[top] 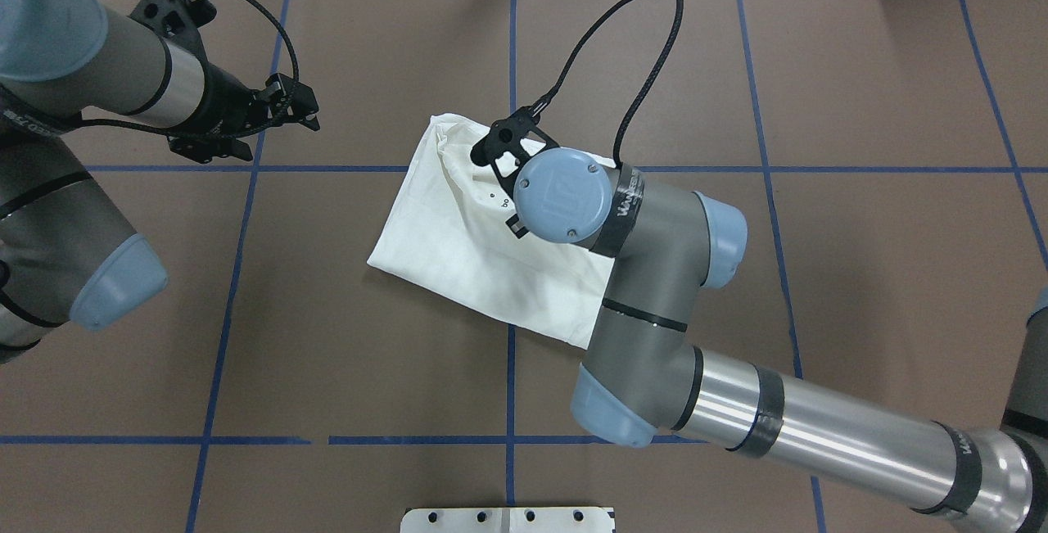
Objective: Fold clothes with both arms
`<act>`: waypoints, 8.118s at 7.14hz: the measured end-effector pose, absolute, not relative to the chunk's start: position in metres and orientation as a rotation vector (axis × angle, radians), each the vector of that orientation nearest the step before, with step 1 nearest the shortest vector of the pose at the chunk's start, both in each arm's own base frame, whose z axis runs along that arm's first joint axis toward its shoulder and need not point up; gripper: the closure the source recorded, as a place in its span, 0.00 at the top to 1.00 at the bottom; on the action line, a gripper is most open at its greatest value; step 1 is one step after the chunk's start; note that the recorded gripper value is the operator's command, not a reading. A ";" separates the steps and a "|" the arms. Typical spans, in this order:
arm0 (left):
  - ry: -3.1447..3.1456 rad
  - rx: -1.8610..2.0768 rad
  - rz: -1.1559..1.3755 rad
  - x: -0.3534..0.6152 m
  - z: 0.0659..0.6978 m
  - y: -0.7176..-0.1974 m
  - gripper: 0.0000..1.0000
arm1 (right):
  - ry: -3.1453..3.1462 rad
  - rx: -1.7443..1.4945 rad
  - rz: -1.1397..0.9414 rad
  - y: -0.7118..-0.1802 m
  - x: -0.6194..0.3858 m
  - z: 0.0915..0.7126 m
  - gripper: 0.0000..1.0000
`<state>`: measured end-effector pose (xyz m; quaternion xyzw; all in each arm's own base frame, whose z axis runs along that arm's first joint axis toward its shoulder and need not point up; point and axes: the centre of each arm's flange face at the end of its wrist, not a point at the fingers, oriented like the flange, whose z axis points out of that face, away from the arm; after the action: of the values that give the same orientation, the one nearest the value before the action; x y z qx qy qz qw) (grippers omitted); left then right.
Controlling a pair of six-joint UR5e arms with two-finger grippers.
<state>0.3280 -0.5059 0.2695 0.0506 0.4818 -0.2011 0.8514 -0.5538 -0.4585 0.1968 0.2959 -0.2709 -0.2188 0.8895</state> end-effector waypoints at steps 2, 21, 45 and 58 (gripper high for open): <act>1.020 0.108 -0.426 0.330 0.258 -0.508 1.00 | -0.536 0.579 -0.456 -0.505 -0.512 0.224 0.00; 0.676 0.291 0.325 -0.045 0.622 -0.465 1.00 | -0.715 0.004 -0.169 -0.586 -0.043 0.550 1.00; 0.799 0.079 -0.007 -0.048 0.651 -0.460 1.00 | -0.836 -0.044 0.140 -0.487 0.092 0.655 1.00; 0.790 0.085 -0.013 -0.052 0.647 -0.459 1.00 | -0.751 -0.019 0.114 -0.490 0.099 0.651 1.00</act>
<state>-0.0519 -0.4587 0.6470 0.0412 0.3847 -0.0064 0.9221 0.0986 -0.4904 0.6514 -0.0091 -0.3667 0.0554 0.9286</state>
